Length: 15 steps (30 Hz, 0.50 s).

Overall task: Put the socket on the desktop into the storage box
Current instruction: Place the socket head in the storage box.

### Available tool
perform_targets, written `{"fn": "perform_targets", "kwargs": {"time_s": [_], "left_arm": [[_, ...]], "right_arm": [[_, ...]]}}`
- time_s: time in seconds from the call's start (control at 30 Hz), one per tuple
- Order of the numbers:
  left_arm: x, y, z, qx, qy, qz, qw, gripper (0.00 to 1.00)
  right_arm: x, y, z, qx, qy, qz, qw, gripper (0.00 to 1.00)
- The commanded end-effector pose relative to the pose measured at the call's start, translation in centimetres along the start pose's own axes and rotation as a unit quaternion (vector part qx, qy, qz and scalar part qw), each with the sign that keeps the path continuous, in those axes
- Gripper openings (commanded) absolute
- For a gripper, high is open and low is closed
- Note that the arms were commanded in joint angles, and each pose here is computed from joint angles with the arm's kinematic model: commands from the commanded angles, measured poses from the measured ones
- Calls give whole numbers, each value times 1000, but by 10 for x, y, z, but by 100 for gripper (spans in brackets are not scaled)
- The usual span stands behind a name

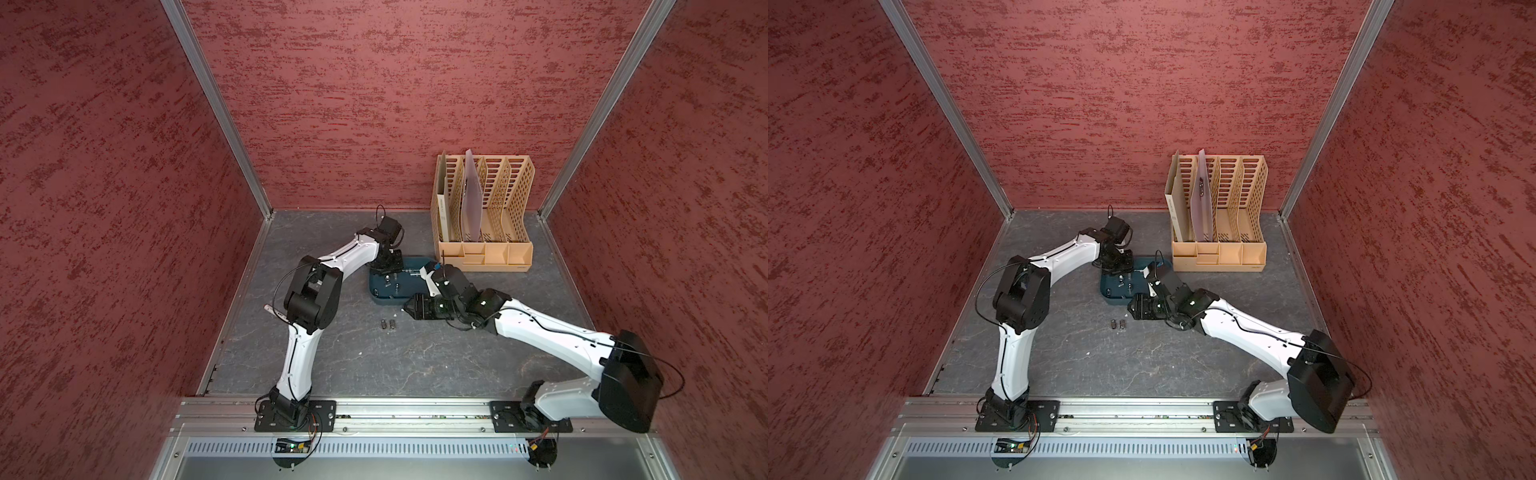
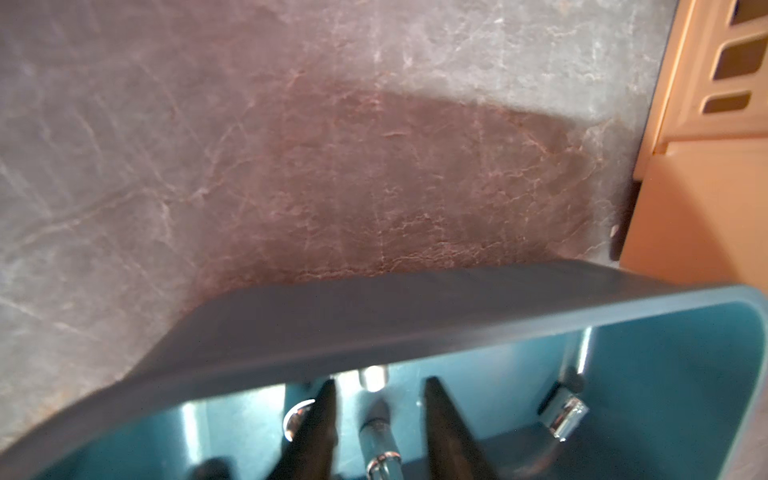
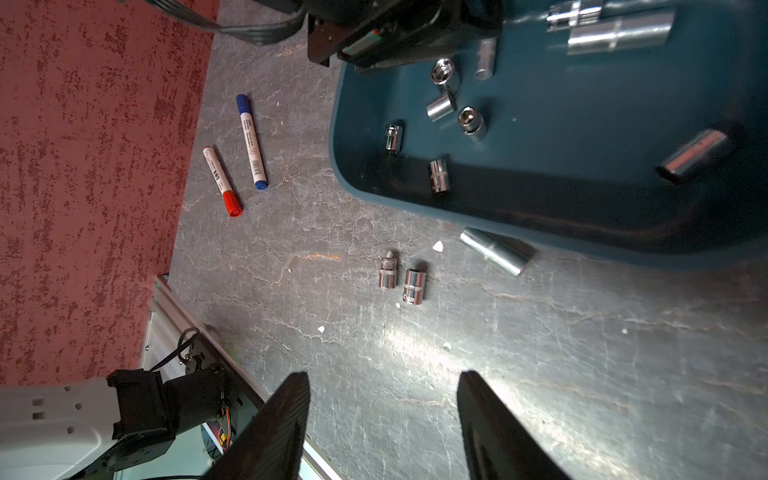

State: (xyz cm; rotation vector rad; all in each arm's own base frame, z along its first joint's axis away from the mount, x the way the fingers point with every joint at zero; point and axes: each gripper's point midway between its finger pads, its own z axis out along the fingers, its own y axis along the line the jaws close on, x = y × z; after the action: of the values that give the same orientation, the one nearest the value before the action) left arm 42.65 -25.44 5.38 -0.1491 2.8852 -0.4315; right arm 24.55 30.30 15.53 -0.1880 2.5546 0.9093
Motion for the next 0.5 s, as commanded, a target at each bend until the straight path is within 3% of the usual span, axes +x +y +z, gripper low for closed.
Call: {"fn": "perform_targets", "kwargs": {"time_s": [0.0, 0.47], "left_arm": [[-8, -6, -18, 10, -21, 8, 1000, 48], [12, -5, -81, 47, -62, 9, 997, 55]], "right_arm": [[-1, -8, -1, 12, -8, 7, 1000, 63], [1, -11, -5, 17, -6, 10, 1000, 64]]}}
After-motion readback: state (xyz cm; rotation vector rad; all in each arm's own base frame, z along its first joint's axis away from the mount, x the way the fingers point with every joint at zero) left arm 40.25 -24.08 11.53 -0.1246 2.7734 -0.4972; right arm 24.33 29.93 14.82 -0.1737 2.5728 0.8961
